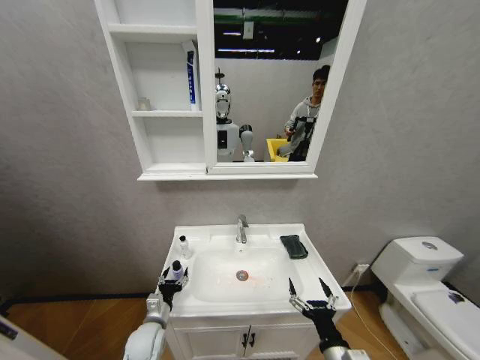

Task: Move facial cleanser and shampoo from washbasin to cabinet, then wipe washbasin with towel.

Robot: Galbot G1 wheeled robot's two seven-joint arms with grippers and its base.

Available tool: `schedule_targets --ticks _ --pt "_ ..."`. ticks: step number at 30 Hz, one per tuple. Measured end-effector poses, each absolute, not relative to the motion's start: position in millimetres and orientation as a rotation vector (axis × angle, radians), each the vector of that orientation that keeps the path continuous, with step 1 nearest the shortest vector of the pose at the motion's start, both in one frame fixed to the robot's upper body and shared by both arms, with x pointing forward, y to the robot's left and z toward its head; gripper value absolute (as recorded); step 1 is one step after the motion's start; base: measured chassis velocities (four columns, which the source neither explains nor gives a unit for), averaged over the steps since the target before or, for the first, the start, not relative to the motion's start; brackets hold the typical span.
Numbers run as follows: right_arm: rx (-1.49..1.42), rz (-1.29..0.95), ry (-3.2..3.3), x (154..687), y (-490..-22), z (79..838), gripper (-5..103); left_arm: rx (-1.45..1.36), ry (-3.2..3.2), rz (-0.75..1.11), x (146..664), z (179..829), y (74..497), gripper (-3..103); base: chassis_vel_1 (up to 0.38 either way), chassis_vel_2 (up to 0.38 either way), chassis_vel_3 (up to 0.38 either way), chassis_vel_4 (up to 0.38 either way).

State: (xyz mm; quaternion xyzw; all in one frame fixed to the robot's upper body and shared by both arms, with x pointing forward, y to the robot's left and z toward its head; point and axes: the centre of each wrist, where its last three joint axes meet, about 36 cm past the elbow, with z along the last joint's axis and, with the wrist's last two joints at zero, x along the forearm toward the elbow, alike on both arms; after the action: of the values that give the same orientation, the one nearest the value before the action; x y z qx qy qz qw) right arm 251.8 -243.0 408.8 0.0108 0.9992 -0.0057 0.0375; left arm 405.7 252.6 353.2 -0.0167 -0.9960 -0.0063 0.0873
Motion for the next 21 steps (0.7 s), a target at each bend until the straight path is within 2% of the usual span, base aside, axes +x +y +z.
schedule_targets --ticks 1,3,6,12,15,18,20,21 --pt "0.034 -0.017 3.066 252.2 -243.0 408.9 100 -0.051 -2.965 -0.019 405.3 353.0 253.0 57 0.000 0.000 0.000 0.000" --pt "0.035 -0.017 3.065 252.4 -242.9 408.9 100 -0.053 -2.963 -0.020 404.7 352.7 253.3 57 0.000 0.000 0.000 0.000" --pt "0.033 -0.013 3.065 253.3 -242.1 408.3 100 -0.057 -2.967 -0.026 400.7 355.9 256.0 43 0.000 0.000 0.000 0.000" --pt "0.030 -0.008 3.064 254.8 -242.5 408.1 100 -0.073 -3.010 -0.044 383.9 387.4 267.9 43 0.000 0.000 0.000 0.000" --pt "0.005 0.001 3.058 262.9 -241.8 407.1 100 -0.122 -3.073 -0.073 366.9 443.6 297.1 43 0.000 0.000 0.000 0.000" --pt "0.001 0.002 3.060 263.8 -241.6 406.0 100 -0.161 -3.092 -0.089 365.5 463.7 305.9 43 0.000 0.000 0.000 0.000" --pt "-0.015 0.000 3.063 264.9 -241.5 402.7 100 -0.274 -3.129 -0.133 363.7 527.7 323.3 43 0.000 0.000 0.000 0.000" --pt "-0.015 0.000 3.063 264.9 -241.5 402.7 100 -0.274 -3.129 -0.133 363.7 527.7 323.3 43 0.000 0.000 0.000 0.000"
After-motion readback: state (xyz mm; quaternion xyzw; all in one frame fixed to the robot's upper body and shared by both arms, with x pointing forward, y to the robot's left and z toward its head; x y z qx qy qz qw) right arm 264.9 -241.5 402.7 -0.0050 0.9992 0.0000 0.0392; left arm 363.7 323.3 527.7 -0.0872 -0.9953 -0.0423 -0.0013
